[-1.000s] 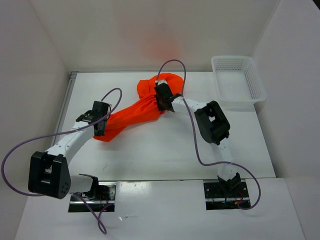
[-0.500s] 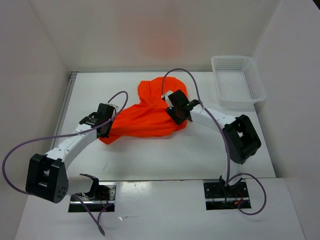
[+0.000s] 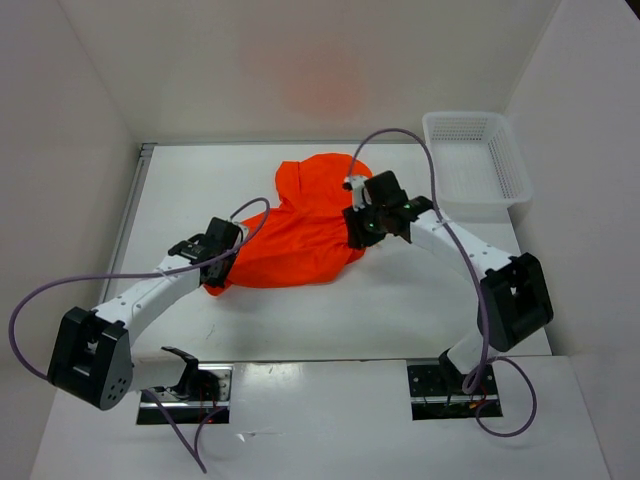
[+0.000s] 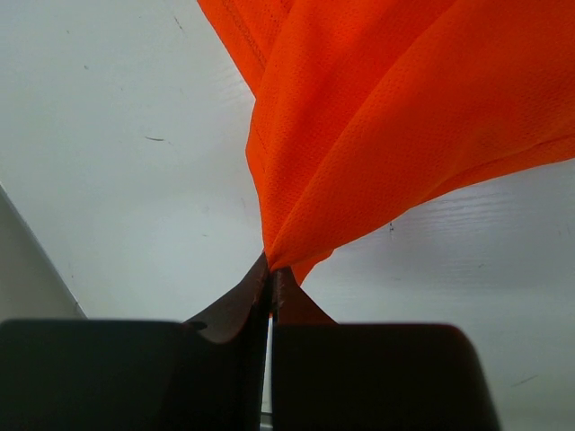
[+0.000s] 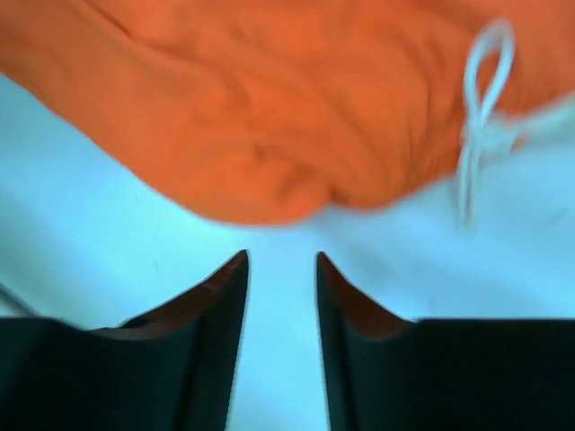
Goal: Fold and stack the shorts
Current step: Flatten the shorts out
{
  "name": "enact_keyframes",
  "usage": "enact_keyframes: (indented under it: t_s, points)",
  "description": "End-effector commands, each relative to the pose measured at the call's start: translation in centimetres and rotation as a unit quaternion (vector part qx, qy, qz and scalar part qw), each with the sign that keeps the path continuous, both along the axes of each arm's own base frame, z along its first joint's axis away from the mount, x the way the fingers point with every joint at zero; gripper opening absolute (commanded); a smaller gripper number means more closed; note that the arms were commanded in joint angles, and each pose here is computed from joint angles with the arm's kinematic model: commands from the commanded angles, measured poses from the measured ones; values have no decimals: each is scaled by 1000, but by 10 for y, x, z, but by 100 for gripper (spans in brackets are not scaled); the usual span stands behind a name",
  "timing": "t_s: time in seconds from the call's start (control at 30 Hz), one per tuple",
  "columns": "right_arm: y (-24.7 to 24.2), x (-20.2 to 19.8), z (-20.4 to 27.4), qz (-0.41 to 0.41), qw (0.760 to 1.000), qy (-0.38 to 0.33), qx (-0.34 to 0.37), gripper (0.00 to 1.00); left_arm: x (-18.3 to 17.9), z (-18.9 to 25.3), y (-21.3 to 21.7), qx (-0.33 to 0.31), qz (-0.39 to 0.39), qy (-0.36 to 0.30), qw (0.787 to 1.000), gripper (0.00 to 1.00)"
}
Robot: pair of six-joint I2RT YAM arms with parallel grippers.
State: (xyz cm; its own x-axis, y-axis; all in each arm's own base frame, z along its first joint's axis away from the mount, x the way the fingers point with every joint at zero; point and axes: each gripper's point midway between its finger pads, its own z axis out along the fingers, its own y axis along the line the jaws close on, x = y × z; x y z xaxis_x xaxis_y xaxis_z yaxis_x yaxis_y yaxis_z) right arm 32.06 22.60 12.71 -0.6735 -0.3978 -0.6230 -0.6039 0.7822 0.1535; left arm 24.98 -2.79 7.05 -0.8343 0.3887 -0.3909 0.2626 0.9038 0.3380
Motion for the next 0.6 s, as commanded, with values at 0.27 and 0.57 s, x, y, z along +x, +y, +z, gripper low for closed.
enact_keyframes:
  t_s: [0.27, 0.57]
  points:
    - [-9, -20, -65, -234, 946, 192, 112, 45, 12, 5, 3, 23, 7, -1, 1000, 0]
    - [-12, 33, -89, -320, 930, 154, 97, 57, 23, 7, 3, 34, 13, -9, 999, 0]
